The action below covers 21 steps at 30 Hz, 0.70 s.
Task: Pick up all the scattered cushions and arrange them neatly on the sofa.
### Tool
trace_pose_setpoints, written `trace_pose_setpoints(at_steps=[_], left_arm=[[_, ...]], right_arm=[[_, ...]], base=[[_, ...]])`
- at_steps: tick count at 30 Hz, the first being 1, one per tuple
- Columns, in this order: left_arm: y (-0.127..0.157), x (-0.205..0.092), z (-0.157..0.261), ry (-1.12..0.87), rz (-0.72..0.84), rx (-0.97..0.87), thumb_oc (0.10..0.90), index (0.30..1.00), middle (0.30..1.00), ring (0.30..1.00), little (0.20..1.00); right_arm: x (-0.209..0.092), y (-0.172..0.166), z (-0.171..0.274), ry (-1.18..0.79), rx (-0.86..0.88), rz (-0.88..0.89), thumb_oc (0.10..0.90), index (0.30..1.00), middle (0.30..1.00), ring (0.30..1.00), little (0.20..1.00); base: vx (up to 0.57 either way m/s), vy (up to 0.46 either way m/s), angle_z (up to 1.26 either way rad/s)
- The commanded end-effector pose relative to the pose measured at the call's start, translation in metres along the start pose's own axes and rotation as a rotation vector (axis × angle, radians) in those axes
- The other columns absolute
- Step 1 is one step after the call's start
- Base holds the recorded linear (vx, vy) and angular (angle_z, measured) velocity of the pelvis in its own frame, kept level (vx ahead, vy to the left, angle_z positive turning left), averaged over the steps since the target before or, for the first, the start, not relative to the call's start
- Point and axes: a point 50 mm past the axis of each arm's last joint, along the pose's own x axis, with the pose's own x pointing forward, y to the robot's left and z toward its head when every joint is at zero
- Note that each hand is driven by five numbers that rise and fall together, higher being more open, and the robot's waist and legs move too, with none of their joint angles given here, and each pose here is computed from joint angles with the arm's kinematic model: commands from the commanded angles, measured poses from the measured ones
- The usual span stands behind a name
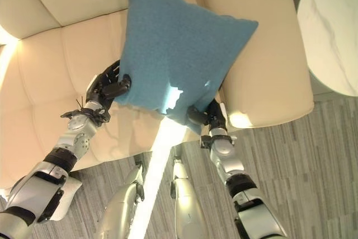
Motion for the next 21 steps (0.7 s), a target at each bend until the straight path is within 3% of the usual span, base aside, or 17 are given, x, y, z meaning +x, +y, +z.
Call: trace_pose_setpoints(at_steps=[1,11,14,19,21], left_arm=[[-0.046,-0.013,-0.045,0.127,-0.206,-0.042,0.400,0.300,0.300,0.300,0.300],[-0.018,-0.040,-0.054,0.067,-0.032,-0.200,0.400,0.300,0.300,0.300,0.300],[-0.015,-0.065,-0.059,0.016,0.021,-0.269,0.400,0.300,0.300,0.300,0.300],[-0.015,-0.086,-0.067,0.019,0.034,-0.307,0.400,0.300,0.300,0.300,0.300],[-0.025,-0.104,-0.072,0.041,-0.035,-0.309,0.400,0.300,0.300,0.300,0.300]], right_arm=[[-0.006,0.051,0.047,-0.263,0.064,0.221,0.400,0.300,0.300,0.300,0.300],[-0.031,0.039,0.036,-0.289,0.161,0.208,0.400,0.300,0.300,0.300,0.300],[-0.057,0.031,0.021,-0.278,0.209,0.214,0.400,0.300,0.300,0.300,0.300],[-0.077,0.022,0.012,-0.265,0.185,0.234,0.400,0.300,0.300,0.300,0.300],[-0.095,0.012,0.007,-0.257,0.176,0.237,0.400,0.300,0.300,0.300,0.300]], base=[[0.00,-0.054,-0.01],[0.01,-0.026,0.00],[0.05,-0.061,0.10],[0.04,-0.069,0.14],[0.07,-0.164,0.16]])
